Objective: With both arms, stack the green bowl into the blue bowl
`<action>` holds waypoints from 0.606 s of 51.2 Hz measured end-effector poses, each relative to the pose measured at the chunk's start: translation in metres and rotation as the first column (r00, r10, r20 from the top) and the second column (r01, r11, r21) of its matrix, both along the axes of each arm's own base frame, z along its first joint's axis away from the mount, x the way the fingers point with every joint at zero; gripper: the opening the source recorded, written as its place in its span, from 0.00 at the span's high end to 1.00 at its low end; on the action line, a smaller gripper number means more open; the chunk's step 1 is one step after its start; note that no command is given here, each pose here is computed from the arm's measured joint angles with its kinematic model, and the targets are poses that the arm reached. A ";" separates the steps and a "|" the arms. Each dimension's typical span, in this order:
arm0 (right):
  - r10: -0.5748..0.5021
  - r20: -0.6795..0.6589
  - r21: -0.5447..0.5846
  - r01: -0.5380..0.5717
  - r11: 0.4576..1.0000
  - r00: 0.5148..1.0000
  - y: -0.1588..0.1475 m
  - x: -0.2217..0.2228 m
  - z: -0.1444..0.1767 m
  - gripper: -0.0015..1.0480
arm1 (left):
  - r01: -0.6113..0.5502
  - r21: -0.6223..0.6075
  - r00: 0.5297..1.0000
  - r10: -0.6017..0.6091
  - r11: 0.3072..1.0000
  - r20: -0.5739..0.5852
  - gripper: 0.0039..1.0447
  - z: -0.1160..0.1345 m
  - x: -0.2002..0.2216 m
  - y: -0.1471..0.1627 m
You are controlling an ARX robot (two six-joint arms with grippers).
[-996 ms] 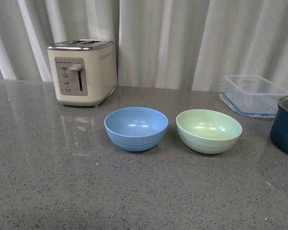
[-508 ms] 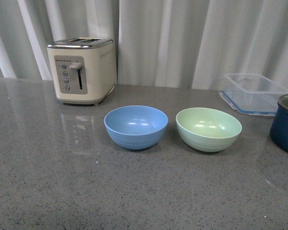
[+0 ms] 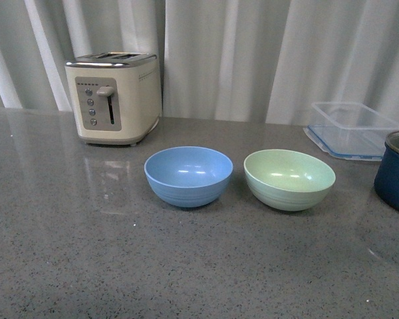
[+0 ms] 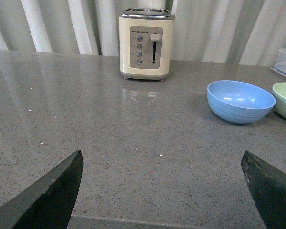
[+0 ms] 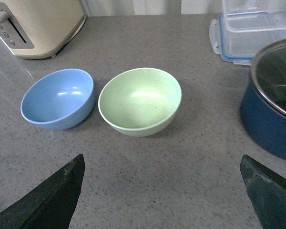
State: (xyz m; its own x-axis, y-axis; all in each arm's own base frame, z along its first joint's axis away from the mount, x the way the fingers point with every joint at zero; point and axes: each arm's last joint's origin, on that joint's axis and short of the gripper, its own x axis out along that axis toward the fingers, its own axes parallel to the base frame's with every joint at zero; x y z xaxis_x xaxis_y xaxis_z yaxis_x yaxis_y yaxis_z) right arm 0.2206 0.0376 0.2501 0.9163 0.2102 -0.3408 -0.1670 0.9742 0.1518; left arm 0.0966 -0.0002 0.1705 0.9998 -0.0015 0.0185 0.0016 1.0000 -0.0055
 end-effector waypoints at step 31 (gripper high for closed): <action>-0.223 -0.370 -0.070 0.212 0.975 0.902 0.025 0.179 -0.042 0.10 | 0.000 0.000 1.000 0.000 1.000 0.000 0.06 0.000 0.000 0.000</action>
State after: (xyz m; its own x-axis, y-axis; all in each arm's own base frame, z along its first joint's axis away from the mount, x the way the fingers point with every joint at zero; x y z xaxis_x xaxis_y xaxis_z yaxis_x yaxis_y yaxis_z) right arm 0.3993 0.0623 0.2080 0.7431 0.0056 -0.6692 0.1133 0.9845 0.1340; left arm 0.0966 -0.0002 0.1705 0.9998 -0.0015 0.0185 0.0016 1.0000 -0.0052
